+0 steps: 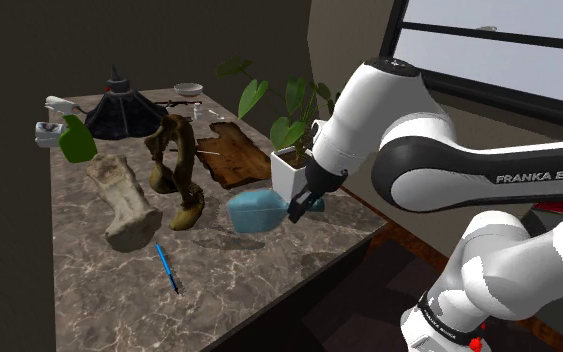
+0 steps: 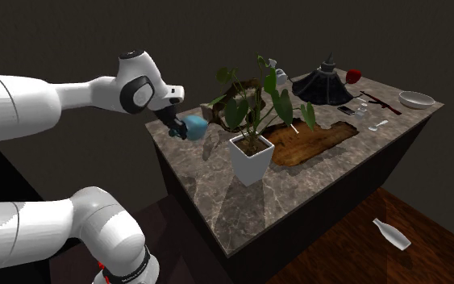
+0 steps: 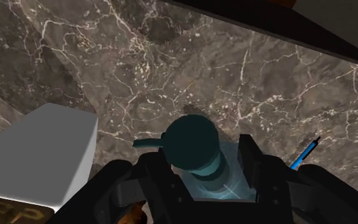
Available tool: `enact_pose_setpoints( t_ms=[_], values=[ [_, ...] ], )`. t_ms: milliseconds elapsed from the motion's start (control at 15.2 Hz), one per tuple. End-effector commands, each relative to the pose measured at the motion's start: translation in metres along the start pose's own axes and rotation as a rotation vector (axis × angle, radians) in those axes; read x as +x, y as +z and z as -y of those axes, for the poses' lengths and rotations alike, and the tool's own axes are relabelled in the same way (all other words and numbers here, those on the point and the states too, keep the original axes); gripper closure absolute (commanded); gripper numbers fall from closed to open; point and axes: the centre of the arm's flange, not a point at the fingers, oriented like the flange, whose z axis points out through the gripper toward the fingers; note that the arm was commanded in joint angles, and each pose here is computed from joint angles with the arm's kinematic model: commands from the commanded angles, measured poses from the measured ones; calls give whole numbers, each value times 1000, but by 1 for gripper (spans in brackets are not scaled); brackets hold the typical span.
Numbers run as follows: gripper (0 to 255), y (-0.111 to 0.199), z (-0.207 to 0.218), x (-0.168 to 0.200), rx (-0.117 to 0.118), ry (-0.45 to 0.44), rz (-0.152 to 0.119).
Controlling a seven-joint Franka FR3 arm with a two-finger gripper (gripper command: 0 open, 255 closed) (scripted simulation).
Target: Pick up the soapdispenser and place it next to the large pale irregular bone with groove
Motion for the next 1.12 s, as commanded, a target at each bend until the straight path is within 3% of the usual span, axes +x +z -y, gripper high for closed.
enact_pose_setpoints(
  t_ms=[0,132,1056],
  values=[
    [255,-11,0,2,0,0,0],
    [255,-20,0,5,0,0,0],
    [255,32,35,179,0,0,0]
  ],
)
